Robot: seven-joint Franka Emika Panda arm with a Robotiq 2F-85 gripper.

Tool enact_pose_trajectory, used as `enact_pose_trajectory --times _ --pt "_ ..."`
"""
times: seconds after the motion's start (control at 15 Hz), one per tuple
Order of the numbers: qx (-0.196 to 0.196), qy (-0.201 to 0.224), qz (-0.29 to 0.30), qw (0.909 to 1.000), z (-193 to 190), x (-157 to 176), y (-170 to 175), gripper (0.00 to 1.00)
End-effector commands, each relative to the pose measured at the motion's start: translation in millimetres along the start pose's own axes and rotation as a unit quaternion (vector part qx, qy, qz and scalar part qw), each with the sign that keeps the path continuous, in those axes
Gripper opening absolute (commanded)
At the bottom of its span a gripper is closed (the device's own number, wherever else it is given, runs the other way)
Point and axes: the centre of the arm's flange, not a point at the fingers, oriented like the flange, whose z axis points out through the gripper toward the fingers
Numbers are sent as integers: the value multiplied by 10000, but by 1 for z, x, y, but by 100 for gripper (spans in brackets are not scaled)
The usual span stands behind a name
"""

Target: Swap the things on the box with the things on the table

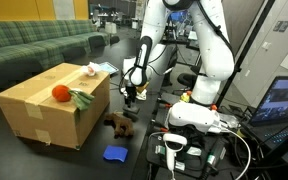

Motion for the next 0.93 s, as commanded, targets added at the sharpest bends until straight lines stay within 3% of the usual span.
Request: enact_pose_trajectory --times 0.0,0.33,0.87 --pt "51 226 -80 9997 0 11 6 100" --pt "413 191 -325 9984 -11 7 -4 100" --pt "1204 136 -1069 9869 -13 -9 -50 100"
